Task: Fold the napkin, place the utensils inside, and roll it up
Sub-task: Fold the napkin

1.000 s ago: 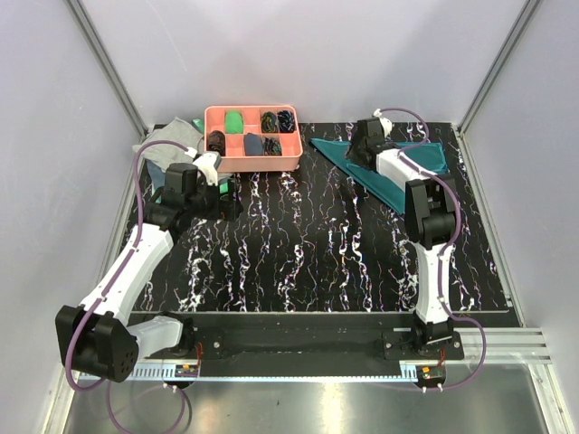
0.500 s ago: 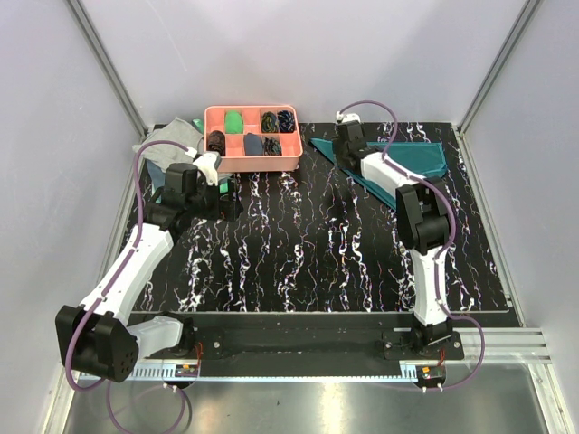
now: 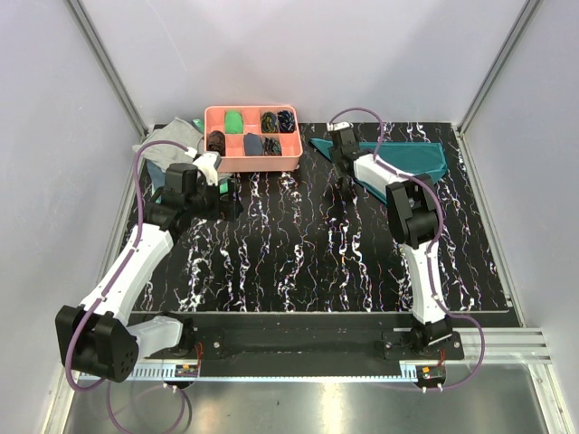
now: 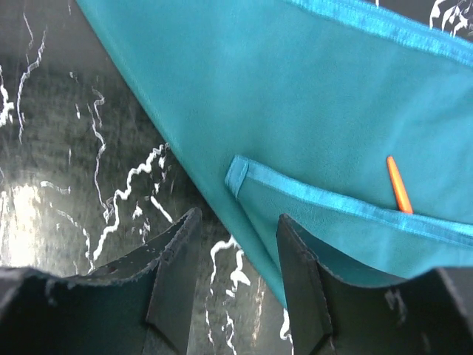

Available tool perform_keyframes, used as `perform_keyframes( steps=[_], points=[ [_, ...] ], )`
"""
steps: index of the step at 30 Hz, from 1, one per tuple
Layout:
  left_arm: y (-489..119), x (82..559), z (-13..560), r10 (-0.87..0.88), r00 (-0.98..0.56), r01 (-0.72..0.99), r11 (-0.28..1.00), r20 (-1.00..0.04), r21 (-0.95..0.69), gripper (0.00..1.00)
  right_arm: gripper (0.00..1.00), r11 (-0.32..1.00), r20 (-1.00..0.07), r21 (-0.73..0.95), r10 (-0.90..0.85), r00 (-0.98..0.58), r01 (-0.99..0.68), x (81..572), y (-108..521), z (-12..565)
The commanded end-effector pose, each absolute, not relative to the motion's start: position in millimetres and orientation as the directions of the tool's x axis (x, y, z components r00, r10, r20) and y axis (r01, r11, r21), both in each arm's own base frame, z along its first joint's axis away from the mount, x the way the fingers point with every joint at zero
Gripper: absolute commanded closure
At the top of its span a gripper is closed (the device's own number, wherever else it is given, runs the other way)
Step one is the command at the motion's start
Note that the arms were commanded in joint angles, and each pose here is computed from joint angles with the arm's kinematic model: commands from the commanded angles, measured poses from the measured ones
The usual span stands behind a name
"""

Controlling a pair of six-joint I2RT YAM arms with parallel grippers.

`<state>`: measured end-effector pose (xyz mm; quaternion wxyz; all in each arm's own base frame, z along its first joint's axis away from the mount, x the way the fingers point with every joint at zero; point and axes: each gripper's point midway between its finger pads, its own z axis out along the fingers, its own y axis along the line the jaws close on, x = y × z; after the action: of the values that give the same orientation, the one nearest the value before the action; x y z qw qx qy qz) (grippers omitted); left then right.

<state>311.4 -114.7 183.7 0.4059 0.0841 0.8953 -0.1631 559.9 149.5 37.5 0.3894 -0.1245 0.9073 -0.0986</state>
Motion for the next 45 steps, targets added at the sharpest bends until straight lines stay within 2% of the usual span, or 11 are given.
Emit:
perform_keyframes(
  steps=[1,12,25,28,40,43,45],
  points=[
    [-116,318,200,0.016,-0.603,0.299,0.931,-0.797,-0.207,0.01,0.46,0.941,-0.697,-0.306,-0.323,-0.640,-0.143,575,153,56],
    [-117,317,202,0.013,-0.601,0.304,0.928,-0.799,-0.214,0.01,0.59,0.937,-0.646,-0.314,-0.330,-0.689,-0.155,574,153,42],
    [-119,315,206,0.009,-0.595,0.315,0.923,-0.803,-0.223,0.01,0.60,0.929,-0.585,-0.321,-0.348,-0.733,-0.185,571,154,28],
    [-120,315,206,0.008,-0.595,0.317,0.922,-0.804,-0.225,0.01,0.63,0.927,-0.557,-0.320,-0.352,-0.752,-0.197,566,153,23],
    [-119,314,209,0.006,-0.590,0.318,0.921,-0.807,-0.225,0.01,0.89,0.917,-0.465,-0.309,-0.378,-0.801,-0.254,548,152,2],
    [-119,314,209,0.006,-0.588,0.318,0.921,-0.809,-0.225,0.01,1.00,0.916,-0.454,-0.287,-0.386,-0.803,-0.279,545,156,-1],
    [-119,314,210,0.007,-0.586,0.318,0.921,-0.810,-0.223,0.01,1.00,0.917,-0.448,-0.273,-0.389,-0.805,-0.291,541,158,-2]
  ],
)
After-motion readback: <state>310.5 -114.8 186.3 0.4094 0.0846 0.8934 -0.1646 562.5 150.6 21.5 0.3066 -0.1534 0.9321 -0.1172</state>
